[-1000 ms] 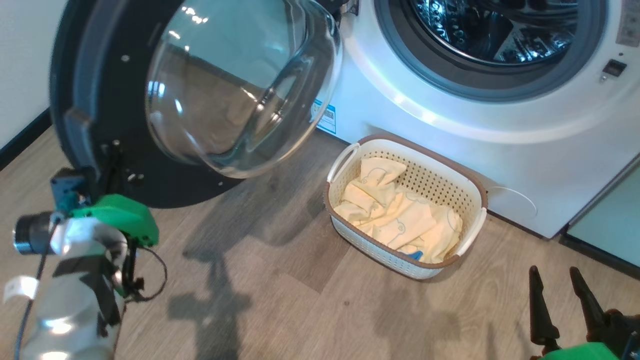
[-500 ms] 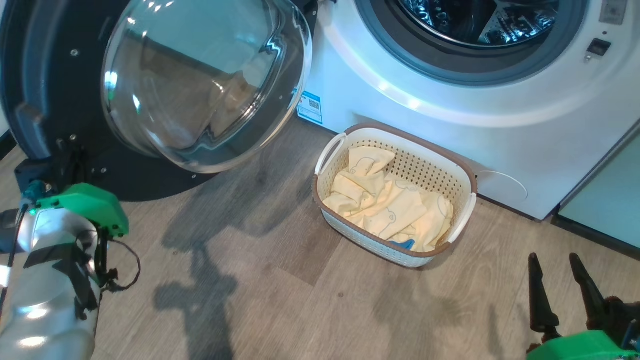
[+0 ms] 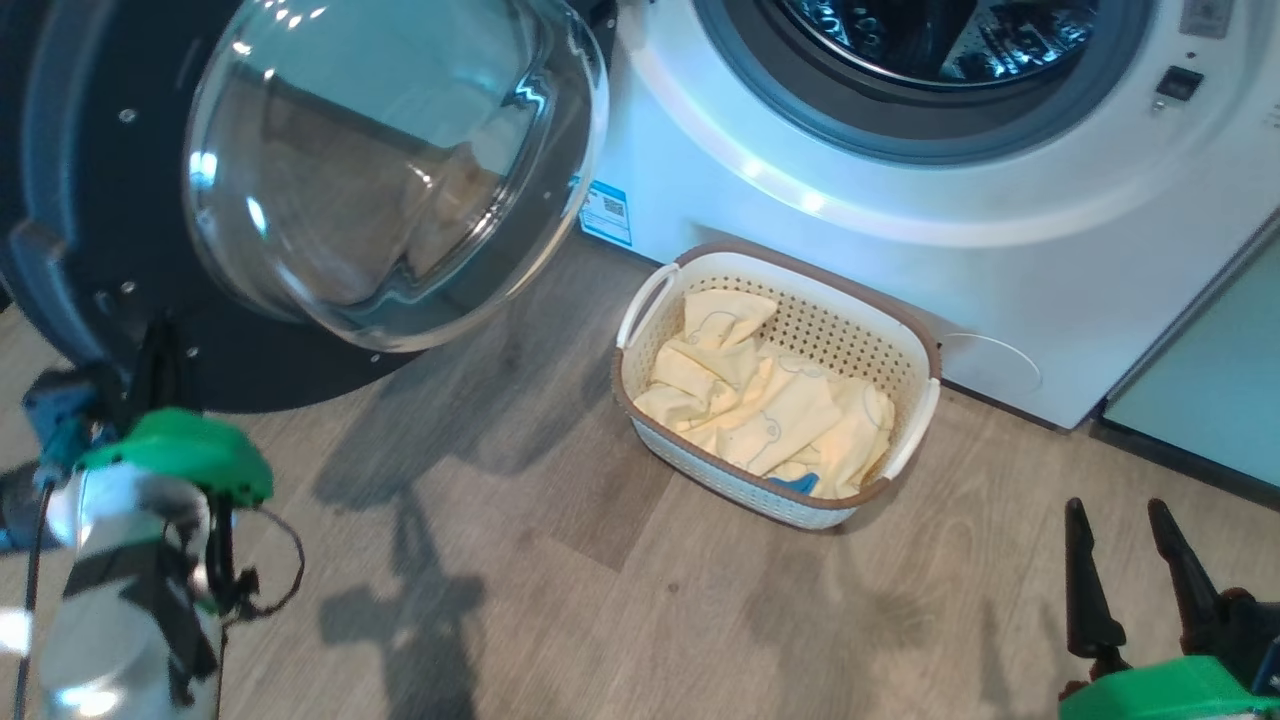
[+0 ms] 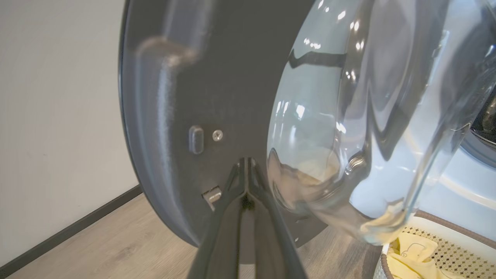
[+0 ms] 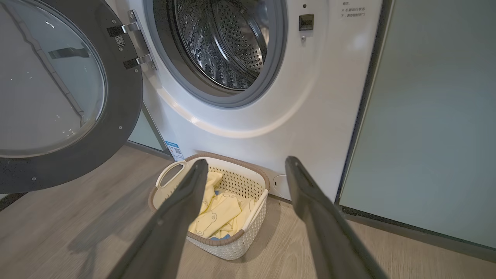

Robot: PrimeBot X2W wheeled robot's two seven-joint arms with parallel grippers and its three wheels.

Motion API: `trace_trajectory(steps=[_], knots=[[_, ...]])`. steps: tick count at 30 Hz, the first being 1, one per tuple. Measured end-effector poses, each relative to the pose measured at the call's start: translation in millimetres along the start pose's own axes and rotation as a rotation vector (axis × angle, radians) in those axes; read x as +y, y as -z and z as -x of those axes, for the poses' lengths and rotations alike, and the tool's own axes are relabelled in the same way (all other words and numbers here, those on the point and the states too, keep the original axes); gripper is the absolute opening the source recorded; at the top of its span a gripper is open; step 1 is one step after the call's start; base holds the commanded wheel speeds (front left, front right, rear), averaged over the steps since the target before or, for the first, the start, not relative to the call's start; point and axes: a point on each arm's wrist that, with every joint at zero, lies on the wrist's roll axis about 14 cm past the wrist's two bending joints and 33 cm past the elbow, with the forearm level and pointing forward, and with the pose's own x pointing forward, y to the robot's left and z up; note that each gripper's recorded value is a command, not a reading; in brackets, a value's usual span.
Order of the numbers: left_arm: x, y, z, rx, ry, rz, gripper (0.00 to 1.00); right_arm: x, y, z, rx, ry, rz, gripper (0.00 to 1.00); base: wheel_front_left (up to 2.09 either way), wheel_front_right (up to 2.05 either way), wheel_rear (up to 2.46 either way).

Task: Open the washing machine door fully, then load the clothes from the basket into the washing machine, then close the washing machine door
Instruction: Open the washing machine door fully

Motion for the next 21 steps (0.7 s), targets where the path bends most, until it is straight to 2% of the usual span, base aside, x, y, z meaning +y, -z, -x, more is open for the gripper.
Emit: trace_trajectory(steps=[10,16,17,19,20,21], knots=[[-12.1,-5.3,39.1,-0.063,0.021,0.082,0.00,-14.6,-15.0,12.2,-0.042,0.055,0.013,1.00,0.00,0.00,0.00],[-43.7,-2.7,68.5,-0.059,0.131,0.123,0.00,-20.0,-26.2,22.6,-0.073,0.083,0.024,1.00,0.00,0.00,0.00],[-51.3,-3.6,71.8,-0.060,0.158,0.131,0.23,-20.4,-27.4,24.4,-0.077,0.086,0.025,1.00,0.00,0.00,0.00],[-67.9,-6.3,77.5,-0.066,0.213,0.142,0.58,-21.5,-31.1,27.9,-0.087,0.094,0.027,1.00,0.00,0.00,0.00],[-76.4,-6.7,80.1,-0.065,0.240,0.147,0.91,-22.2,-32.9,29.8,-0.093,0.098,0.028,1.00,0.00,0.00,0.00],[-85.7,-7.3,83.3,-0.065,0.272,0.153,1.00,-23.2,-34.8,31.7,-0.098,0.103,0.029,1.00,0.00,0.00,0.00]])
